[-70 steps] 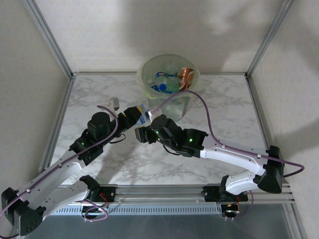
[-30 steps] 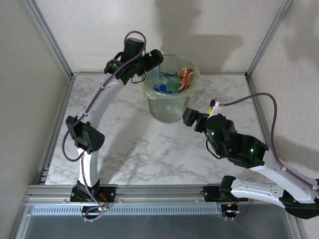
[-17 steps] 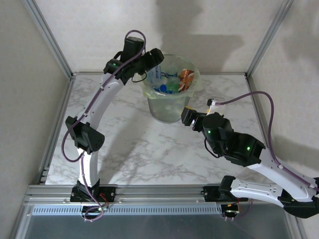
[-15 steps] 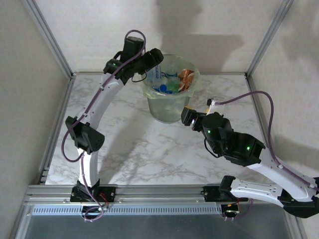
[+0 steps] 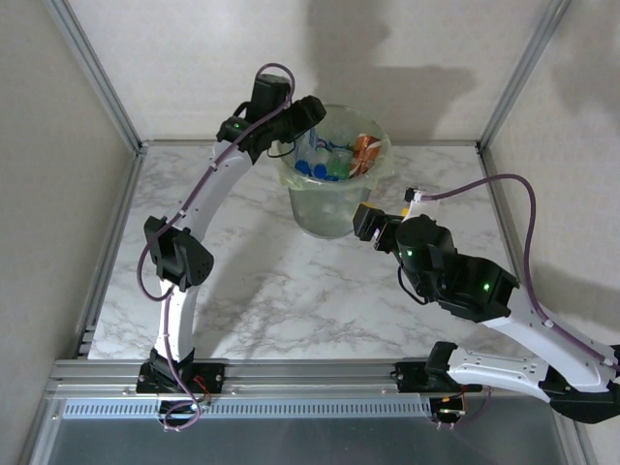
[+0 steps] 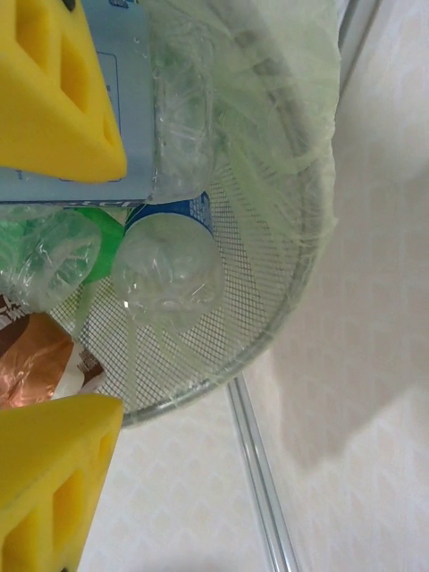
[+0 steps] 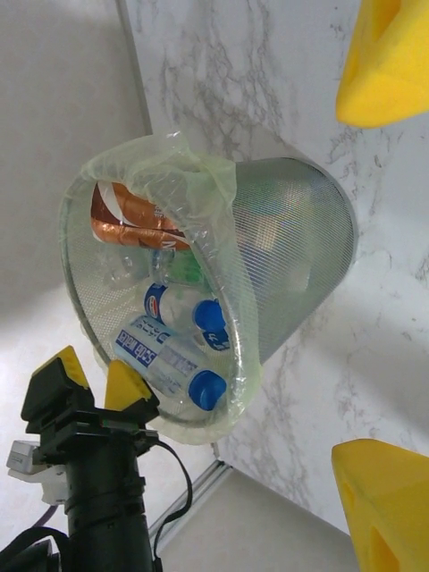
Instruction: Put the plastic bottles in the bin
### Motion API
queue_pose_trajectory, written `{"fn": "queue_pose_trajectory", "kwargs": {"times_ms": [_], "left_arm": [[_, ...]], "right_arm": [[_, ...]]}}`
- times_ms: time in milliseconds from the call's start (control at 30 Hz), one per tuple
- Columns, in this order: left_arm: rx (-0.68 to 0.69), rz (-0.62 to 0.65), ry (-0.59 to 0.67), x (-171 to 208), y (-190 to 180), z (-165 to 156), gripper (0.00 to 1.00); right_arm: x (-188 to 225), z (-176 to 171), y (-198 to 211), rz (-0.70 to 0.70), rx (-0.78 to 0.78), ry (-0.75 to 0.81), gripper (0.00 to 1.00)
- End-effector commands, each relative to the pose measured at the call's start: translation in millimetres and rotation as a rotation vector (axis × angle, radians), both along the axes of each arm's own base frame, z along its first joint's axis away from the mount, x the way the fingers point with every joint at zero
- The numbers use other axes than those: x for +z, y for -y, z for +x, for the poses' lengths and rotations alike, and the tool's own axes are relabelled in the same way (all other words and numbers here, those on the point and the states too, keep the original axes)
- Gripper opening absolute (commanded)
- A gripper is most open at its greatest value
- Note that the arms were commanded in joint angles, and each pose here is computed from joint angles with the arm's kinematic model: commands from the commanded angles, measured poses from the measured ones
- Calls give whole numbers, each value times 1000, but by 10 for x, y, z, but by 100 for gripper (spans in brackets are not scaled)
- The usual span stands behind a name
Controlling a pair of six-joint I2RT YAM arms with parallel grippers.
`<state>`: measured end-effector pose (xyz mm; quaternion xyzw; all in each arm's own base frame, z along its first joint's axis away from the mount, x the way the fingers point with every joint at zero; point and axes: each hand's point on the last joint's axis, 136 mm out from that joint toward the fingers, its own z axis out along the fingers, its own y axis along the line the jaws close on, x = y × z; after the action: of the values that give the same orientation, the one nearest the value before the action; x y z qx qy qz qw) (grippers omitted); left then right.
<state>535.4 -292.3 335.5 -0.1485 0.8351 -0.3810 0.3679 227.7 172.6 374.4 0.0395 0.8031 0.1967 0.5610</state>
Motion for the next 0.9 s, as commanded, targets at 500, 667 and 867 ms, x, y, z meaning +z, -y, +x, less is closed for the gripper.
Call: {"fn": "queue_pose_trajectory", "kwargs": {"times_ms": [500, 667, 867], "left_arm": [[-15, -86, 380, 1721, -378, -805, 86], [89, -30, 519, 2003, -856, -1275, 98], [443, 199, 549, 1166, -1835, -1724, 100]], "right_arm": [[356, 137, 184, 8, -142, 92, 99], [336, 144, 271, 23, -179, 145, 99], [-226, 31, 632, 121, -251, 277, 99]]}}
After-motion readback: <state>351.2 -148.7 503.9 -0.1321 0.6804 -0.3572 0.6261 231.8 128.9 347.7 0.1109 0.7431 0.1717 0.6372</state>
